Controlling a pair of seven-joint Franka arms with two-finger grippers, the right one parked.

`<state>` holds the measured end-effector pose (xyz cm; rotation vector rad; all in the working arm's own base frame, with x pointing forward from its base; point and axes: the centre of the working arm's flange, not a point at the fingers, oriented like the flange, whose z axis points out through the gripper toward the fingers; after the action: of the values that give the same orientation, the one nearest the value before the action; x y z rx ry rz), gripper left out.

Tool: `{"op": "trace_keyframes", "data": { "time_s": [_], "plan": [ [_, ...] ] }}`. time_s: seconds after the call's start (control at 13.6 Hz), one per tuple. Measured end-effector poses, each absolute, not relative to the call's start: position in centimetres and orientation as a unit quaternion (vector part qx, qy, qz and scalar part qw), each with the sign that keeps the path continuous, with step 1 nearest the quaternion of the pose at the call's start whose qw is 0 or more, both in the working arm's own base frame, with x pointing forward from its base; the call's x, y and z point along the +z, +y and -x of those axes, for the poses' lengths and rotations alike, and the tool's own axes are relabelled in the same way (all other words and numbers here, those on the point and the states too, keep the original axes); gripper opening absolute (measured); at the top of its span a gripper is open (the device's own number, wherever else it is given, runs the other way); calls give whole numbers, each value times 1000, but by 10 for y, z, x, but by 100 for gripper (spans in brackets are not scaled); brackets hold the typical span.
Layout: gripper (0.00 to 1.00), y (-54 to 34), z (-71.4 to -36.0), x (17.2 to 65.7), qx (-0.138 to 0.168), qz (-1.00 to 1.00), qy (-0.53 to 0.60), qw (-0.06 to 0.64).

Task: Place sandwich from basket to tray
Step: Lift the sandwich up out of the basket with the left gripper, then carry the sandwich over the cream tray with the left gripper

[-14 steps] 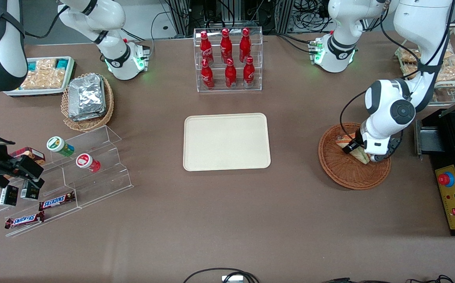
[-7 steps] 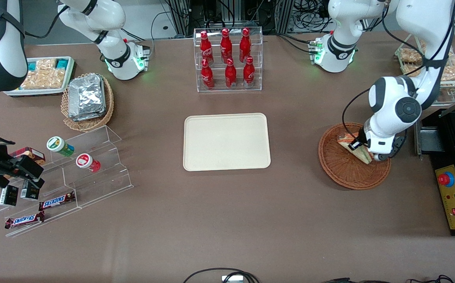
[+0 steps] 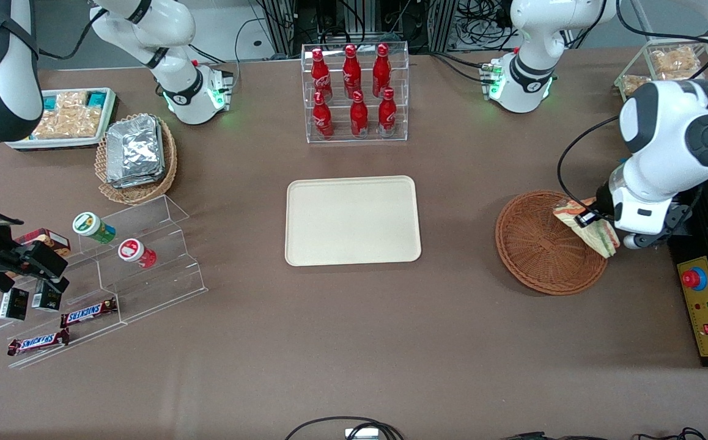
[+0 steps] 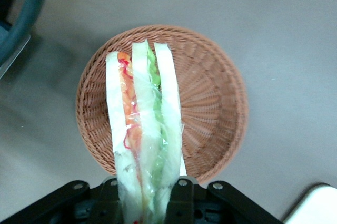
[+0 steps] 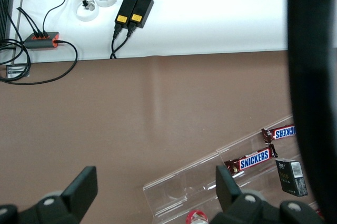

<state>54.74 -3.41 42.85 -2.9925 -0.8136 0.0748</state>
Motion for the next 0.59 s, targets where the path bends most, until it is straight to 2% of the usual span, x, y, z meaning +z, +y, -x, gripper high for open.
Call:
{"op": "trace_keyframes", "data": {
  "time_s": [0.22, 0.59],
  "plan": [
    [20, -71, -550, 440, 15, 974, -224, 12],
    [20, -165, -530, 441, 12, 995, -95, 17]
  ]
}}
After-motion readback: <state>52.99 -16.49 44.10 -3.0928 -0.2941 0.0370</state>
